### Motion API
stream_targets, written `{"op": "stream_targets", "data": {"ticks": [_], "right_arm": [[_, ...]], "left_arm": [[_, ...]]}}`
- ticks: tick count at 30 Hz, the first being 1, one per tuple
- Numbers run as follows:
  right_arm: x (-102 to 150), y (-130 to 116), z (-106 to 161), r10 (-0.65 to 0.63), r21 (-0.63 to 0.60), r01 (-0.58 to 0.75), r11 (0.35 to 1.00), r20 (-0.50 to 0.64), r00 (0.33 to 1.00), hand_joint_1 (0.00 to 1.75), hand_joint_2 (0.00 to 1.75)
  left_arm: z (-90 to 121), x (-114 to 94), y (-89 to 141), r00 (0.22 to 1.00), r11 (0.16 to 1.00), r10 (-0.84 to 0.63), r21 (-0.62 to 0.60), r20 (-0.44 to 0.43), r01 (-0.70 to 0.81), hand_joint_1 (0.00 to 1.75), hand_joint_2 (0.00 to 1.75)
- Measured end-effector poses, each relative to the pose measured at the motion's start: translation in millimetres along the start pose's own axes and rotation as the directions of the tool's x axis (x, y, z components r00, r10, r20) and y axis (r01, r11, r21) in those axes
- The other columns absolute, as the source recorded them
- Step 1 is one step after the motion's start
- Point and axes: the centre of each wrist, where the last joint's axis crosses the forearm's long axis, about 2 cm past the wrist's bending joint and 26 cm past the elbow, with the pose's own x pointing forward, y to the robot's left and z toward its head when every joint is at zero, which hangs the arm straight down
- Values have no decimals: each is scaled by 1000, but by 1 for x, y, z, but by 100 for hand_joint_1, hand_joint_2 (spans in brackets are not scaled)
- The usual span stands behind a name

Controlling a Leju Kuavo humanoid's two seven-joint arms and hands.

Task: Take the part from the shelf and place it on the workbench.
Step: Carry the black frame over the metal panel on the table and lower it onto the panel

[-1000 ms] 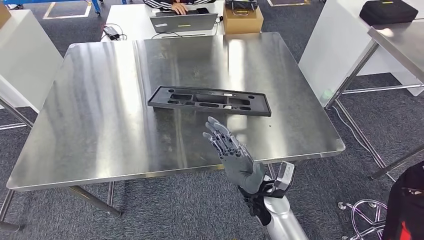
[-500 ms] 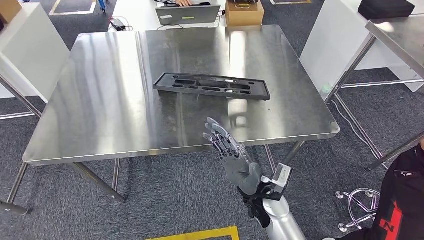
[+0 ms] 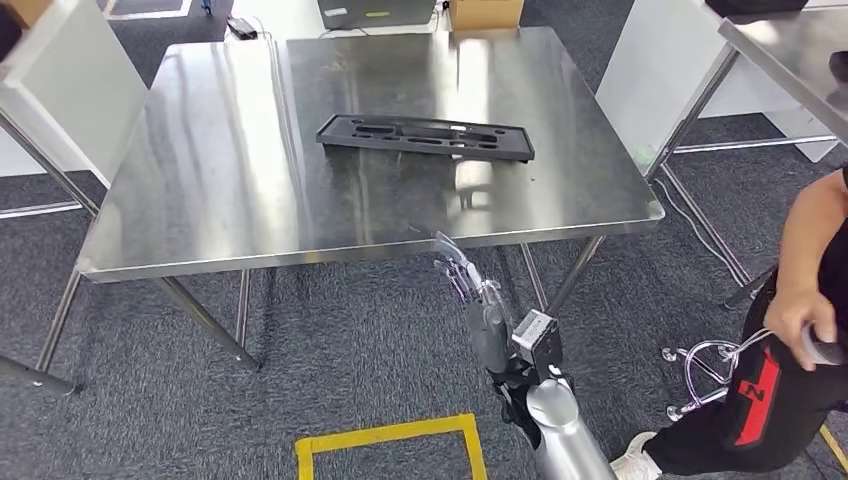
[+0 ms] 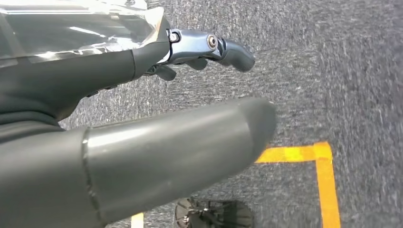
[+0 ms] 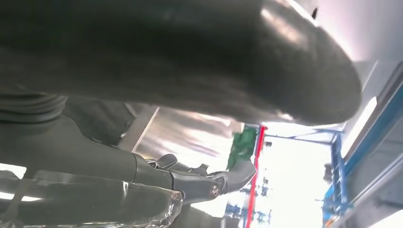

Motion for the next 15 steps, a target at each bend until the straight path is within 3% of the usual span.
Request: {"op": "stream_targets", "data": {"ticks": [3, 7, 11, 15], "right_arm": [[-9, -5, 7, 24, -26, -26, 999, -59, 998, 0, 0], [-30, -19, 27, 145, -128, -181, 975, -252, 957, 0, 0], [-63, -48, 84, 287, -221, -423, 879, -462, 839, 0, 0], [-82, -63, 155, 213, -231, -513, 827, -716, 665, 0, 0]], "left_arm": [[1, -2, 0, 1000, 1000, -4, 0, -4, 4, 0, 0], [2, -4, 1, 1000, 1000, -8, 5, -11, 9, 0, 0], [2, -5, 1, 1000, 1000, -15, 16, -22, 16, 0, 0], [2, -4, -2, 1000, 1000, -14, 21, -24, 15, 0, 0]]}}
